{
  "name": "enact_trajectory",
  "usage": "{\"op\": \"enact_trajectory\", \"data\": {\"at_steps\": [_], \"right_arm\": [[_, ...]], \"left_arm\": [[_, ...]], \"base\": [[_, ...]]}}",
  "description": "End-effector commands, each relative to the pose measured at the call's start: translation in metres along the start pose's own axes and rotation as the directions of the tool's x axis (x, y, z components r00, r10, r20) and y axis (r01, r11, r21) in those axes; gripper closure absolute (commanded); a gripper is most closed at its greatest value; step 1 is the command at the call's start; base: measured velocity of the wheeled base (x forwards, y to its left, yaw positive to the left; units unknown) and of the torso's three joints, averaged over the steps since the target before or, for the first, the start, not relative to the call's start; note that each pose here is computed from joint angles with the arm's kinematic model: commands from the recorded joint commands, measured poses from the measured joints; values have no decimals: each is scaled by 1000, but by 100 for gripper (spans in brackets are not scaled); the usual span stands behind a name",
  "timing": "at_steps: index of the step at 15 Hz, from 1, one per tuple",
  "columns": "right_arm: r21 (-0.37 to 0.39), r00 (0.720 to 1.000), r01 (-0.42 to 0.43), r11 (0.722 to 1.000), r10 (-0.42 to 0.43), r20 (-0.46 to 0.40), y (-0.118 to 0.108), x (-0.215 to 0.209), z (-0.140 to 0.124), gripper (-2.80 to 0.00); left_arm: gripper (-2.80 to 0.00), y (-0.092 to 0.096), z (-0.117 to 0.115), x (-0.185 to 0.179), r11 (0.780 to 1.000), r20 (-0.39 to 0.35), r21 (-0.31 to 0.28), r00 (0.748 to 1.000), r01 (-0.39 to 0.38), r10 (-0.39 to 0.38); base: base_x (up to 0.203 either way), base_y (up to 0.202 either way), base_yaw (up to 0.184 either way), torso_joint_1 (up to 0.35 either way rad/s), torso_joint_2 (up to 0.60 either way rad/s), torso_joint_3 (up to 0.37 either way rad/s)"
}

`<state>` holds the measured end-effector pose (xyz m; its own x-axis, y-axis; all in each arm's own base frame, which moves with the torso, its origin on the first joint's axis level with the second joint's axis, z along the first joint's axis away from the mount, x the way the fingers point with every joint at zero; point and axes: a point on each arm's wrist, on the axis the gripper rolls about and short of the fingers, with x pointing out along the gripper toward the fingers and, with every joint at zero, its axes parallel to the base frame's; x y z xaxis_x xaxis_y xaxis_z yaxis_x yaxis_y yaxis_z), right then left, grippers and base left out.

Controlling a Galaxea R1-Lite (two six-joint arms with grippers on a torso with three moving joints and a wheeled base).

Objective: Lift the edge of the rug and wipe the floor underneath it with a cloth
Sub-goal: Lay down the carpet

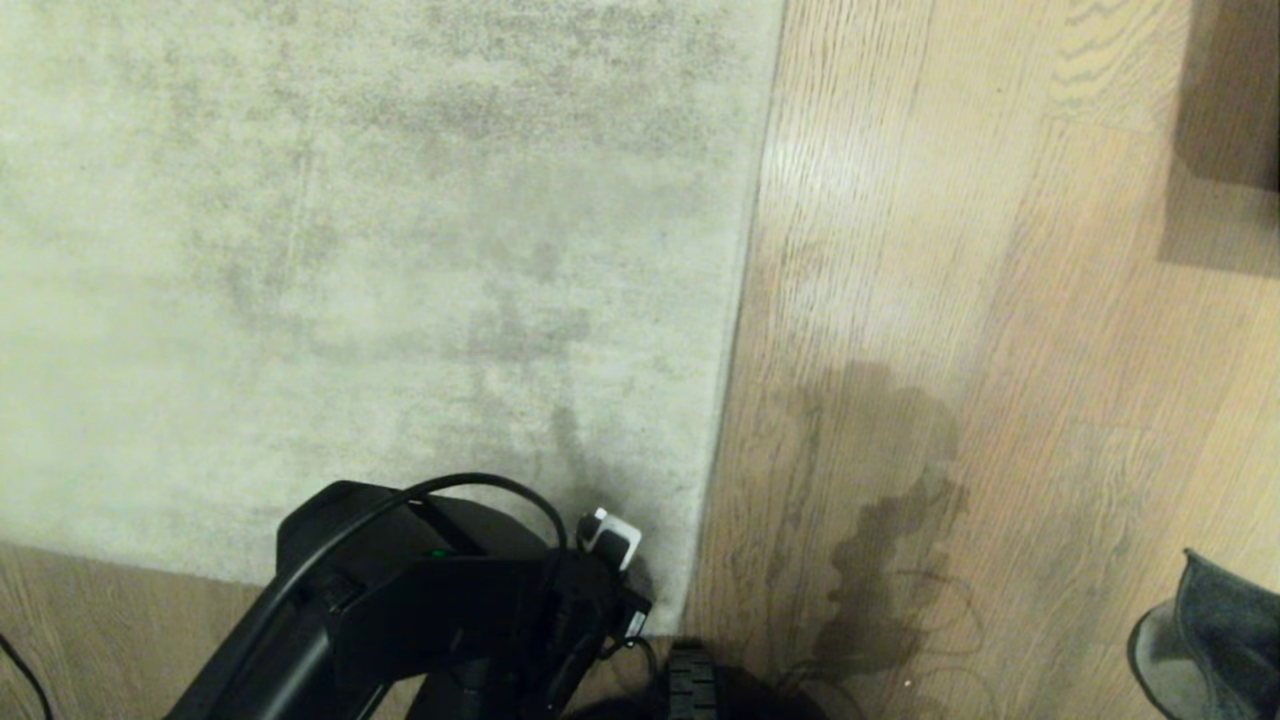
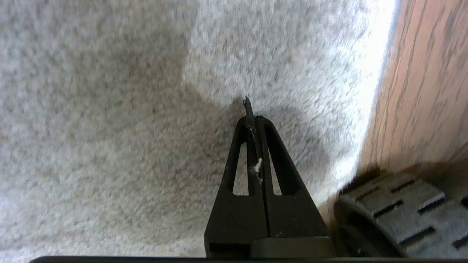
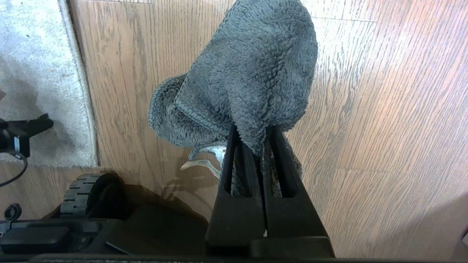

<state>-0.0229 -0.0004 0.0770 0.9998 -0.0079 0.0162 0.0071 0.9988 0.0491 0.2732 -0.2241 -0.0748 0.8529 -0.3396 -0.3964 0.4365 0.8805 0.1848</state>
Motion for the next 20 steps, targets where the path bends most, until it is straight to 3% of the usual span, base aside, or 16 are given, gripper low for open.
{"op": "enact_trajectory", "data": {"at_steps": [1, 6, 9, 12, 16, 19, 20], "right_arm": [[0, 1000, 0, 1000, 0, -1, 0, 0, 0, 0], [0, 1000, 0, 1000, 0, -1, 0, 0, 0, 0], [-1, 1000, 0, 1000, 0, -1, 0, 0, 0, 0], [0, 1000, 0, 1000, 0, -1, 0, 0, 0, 0], [0, 1000, -1, 1000, 1, -1, 0, 0, 0, 0], [0, 1000, 0, 1000, 0, -1, 0, 0, 0, 0], [0, 1000, -2, 1000, 2, -1, 0, 0, 0, 0]], "left_arm": [[0, 0, 4, 2, 1000, 49, -15, 999, -5, 5], [0, 0, 5, -6, 1000, 36, -14, 999, 0, 0], [0, 14, 16, -36, 1000, 12, -14, 1000, -18, 18], [0, 35, 33, -76, 999, 7, -25, 999, -45, 45], [0, 73, 60, -122, 988, 74, -80, 988, -128, 134], [0, 109, 60, -166, 963, 68, -130, 966, -238, 248], [0, 122, 61, -176, 945, 76, -155, 950, -288, 302]], "base": [[0, 0, 0, 0, 0, 0], [0, 0, 0, 0, 0, 0], [0, 0, 0, 0, 0, 0], [0, 0, 0, 0, 0, 0], [0, 0, 0, 0, 0, 0], [0, 0, 0, 0, 0, 0], [0, 0, 0, 0, 0, 0]]}}
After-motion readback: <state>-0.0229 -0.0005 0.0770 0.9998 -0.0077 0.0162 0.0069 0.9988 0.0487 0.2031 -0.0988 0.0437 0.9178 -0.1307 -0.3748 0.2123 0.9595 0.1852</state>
